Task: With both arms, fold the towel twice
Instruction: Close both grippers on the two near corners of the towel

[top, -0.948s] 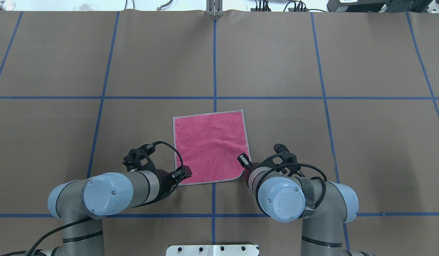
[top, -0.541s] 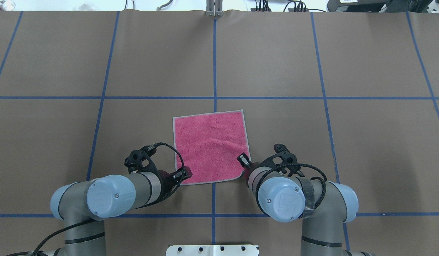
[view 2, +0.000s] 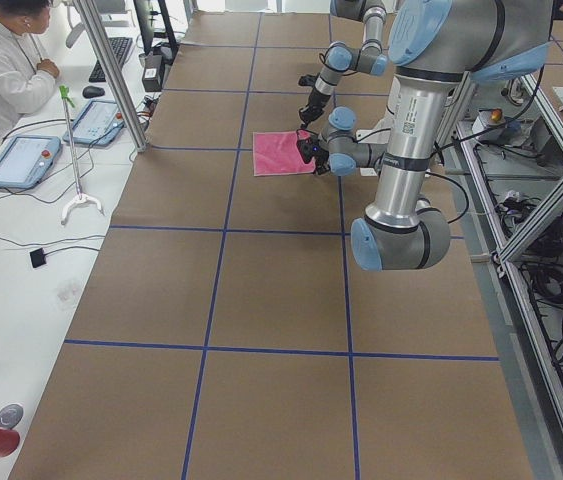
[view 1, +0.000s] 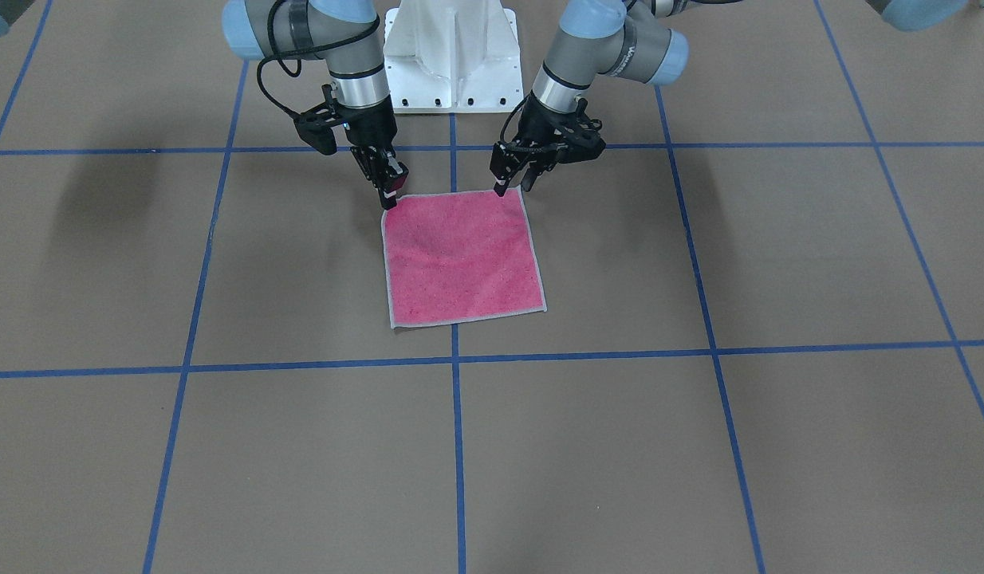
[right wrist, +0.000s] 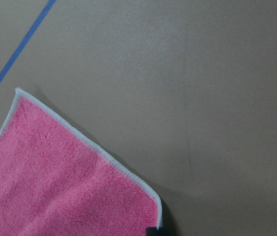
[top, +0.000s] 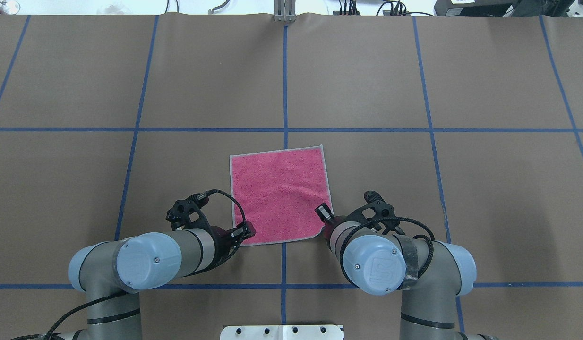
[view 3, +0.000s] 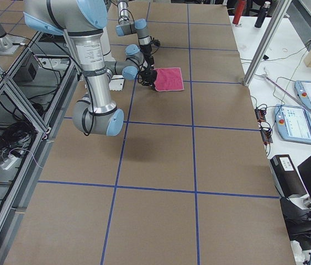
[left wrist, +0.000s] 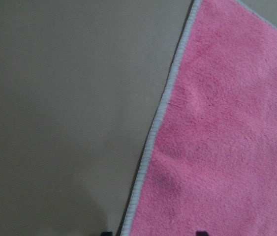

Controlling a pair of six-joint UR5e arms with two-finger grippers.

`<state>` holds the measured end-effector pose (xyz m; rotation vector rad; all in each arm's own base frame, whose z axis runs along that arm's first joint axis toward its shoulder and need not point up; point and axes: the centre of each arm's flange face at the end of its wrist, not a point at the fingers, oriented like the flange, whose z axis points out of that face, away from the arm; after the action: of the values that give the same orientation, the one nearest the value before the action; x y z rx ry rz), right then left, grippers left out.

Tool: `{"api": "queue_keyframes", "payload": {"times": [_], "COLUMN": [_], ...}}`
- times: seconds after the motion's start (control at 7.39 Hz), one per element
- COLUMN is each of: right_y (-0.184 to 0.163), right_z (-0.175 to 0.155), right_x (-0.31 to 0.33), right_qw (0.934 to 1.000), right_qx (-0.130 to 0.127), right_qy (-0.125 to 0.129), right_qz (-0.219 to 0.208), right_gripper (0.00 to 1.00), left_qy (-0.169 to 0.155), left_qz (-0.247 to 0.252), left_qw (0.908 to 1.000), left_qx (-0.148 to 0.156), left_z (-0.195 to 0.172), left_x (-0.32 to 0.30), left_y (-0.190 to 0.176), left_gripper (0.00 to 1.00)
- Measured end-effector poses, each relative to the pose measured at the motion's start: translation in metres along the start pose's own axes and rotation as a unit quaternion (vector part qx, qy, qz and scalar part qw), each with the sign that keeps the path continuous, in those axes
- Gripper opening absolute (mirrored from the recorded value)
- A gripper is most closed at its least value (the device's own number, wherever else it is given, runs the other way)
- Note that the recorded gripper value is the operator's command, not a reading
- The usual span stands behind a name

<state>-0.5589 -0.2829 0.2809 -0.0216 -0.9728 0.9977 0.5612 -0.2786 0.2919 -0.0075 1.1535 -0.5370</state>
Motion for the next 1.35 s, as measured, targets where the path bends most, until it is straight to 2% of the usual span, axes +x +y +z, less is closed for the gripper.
{"api": "queue_keyframes", "payload": {"times": [0.41,0.68,0.81,1.35], "right_y": [-0.0005,-0.0007,-0.0007,-0.0007], "right_z": [0.0000,0.0000,0.0000,-0.0007], "right_x": [-0.0003,-0.0005,-0.0005,-0.0009], "right_qw": [1.0000,1.0000,1.0000,1.0000], "right_qx": [0.001,0.002,0.002,0.002], "right_qy": [0.000,-0.001,-0.001,-0.002], "right_qz": [0.000,0.000,0.000,0.000], "right_gripper": [0.00,0.00,0.00,0.00], "left_qy": [-0.003,-0.002,-0.002,-0.001], "left_qz": [0.002,0.002,0.002,0.005], "left_qw": [1.0000,1.0000,1.0000,1.0000], "left_qx": [-0.003,-0.003,-0.003,-0.001], "left_z": [0.0028,0.0036,0.0038,0.0025], "left_x": [-0.0012,0.0003,0.0003,0.0002], "left_y": [0.0045,0.0055,0.0056,0.0031], "left_gripper": [0.65,0.44,0.37,0.27]}}
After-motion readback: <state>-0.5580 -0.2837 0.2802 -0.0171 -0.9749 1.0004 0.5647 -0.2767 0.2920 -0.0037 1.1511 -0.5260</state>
